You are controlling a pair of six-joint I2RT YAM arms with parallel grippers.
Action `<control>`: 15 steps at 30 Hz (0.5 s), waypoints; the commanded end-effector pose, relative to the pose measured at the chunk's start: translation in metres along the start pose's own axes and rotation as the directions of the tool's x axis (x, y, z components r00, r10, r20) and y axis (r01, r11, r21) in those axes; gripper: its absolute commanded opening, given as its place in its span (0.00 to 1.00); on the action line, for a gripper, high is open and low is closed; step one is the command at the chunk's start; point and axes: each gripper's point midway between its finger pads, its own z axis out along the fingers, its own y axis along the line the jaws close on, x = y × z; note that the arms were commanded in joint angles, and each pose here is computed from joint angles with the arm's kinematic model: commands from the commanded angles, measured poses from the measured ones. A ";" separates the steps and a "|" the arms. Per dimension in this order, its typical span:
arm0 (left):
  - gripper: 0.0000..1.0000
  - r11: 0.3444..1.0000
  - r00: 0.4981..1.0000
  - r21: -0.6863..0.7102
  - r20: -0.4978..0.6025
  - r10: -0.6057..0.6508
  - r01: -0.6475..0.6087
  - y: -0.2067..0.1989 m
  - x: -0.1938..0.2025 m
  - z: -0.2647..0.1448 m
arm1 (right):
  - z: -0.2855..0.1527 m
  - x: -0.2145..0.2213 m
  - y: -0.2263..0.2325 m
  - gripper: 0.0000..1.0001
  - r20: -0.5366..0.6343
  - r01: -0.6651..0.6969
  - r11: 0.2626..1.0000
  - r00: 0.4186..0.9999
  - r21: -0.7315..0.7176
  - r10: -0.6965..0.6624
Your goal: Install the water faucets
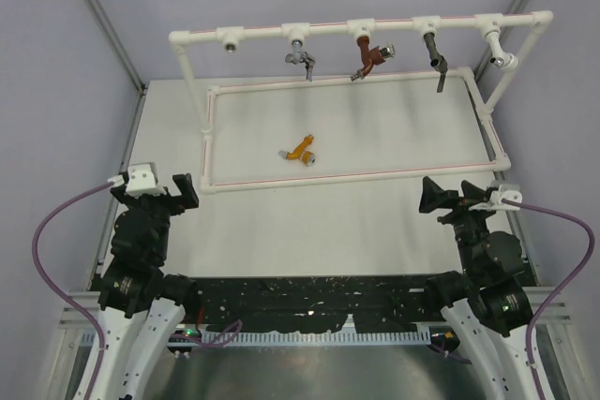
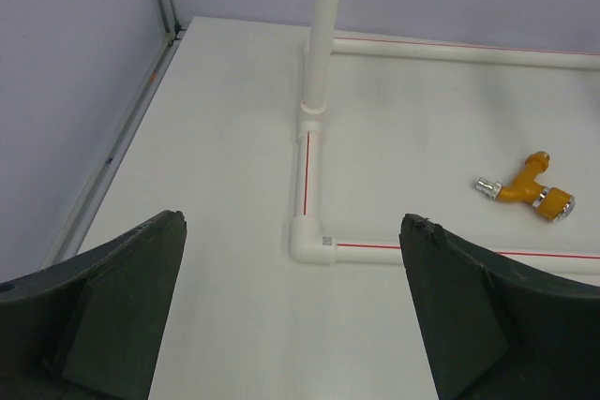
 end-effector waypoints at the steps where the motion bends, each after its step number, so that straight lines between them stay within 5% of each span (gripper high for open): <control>1: 1.00 1.000 1.000 0.008 0.031 -0.006 0.006 -0.003 -0.007 0.003 | 0.011 -0.002 0.011 0.95 0.025 -0.041 0.998 0.999 -0.041 0.042; 11: 1.00 0.998 1.000 0.057 0.021 -0.017 0.016 -0.011 -0.004 0.001 | 0.045 0.057 0.075 0.95 -0.214 -0.111 0.942 0.976 -0.317 0.043; 15: 1.00 0.996 1.000 0.086 0.006 -0.028 0.027 -0.017 -0.001 0.002 | 0.068 0.078 0.086 0.95 -0.326 -0.162 0.939 0.944 -0.303 0.057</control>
